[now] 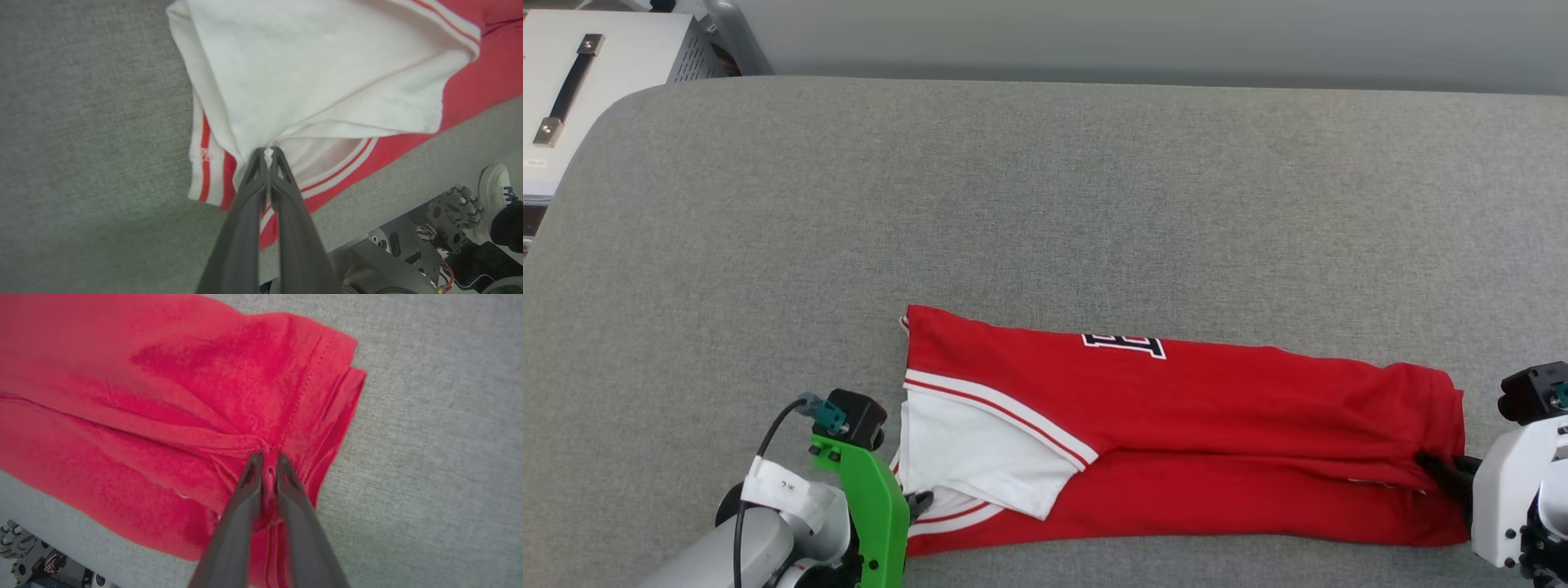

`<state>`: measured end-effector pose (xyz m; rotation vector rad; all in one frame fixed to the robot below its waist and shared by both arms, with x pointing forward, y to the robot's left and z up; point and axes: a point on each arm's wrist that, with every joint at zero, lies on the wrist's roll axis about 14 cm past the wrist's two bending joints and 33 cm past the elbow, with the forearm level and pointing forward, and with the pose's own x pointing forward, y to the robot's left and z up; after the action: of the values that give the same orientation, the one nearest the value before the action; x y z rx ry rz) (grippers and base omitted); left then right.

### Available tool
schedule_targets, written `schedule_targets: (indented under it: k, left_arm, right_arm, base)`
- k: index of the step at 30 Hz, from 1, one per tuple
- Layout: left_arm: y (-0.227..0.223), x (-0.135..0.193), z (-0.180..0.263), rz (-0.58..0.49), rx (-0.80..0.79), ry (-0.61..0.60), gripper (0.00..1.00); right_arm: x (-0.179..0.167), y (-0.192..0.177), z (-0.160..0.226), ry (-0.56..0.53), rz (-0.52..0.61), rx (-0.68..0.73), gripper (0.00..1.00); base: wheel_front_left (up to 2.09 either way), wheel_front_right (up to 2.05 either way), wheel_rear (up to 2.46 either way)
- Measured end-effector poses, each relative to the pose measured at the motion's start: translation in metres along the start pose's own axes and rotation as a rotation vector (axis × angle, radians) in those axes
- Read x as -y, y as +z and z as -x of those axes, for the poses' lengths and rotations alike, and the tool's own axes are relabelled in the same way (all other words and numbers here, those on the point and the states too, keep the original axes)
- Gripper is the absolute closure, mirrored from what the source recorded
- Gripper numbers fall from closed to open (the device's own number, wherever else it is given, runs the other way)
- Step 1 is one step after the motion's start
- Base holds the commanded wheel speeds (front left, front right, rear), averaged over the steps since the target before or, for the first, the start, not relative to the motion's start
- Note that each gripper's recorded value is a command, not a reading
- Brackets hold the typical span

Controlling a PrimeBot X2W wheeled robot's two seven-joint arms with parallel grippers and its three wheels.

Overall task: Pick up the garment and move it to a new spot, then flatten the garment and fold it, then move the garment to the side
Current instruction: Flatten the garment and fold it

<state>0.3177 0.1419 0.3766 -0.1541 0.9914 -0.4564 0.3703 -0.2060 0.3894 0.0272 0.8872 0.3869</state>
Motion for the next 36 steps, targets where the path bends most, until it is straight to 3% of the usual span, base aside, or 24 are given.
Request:
schedule_targets:
  k: [1, 2, 11, 16, 25, 36]
  left_arm:
    - [0.0, 0.0, -0.001, -0.001, 0.0, 0.0, 0.13]
    - [0.001, 0.0, -0.001, -0.004, 0.009, 0.002, 0.0]
    - [0.026, 0.005, 0.009, -0.013, 0.16, 0.006, 0.0]
    - [0.068, 0.012, 0.028, -0.006, 0.378, 0.01, 0.0]
    - [0.148, 0.019, 0.081, 0.0, 0.935, 0.028, 0.0]
    - [0.17, -0.002, 0.121, -0.095, 1.177, 0.202, 0.0]
  right_arm:
    - [0.0, -0.001, 0.0, -0.002, -0.003, -0.001, 0.0]
    - [0.0, -0.001, 0.0, -0.003, -0.006, 0.003, 0.0]
    - [-0.002, 0.025, 0.02, -0.018, 0.003, 0.118, 0.0]
    - [-0.001, 0.035, 0.037, -0.027, -0.025, 0.159, 0.0]
    - [-0.005, 0.019, 0.043, -0.045, -0.118, 0.111, 0.0]
    - [0.006, 0.013, 0.03, -0.13, -0.183, 0.084, 0.0]
  base:
    - [0.0, 0.0, 0.0]
    - [0.0, 0.0, 0.0]
    - [0.0, 0.0, 0.0]
    - [0.0, 0.0, 0.0]
    - [0.0, 0.0, 0.0]
    - [0.0, 0.0, 0.0]
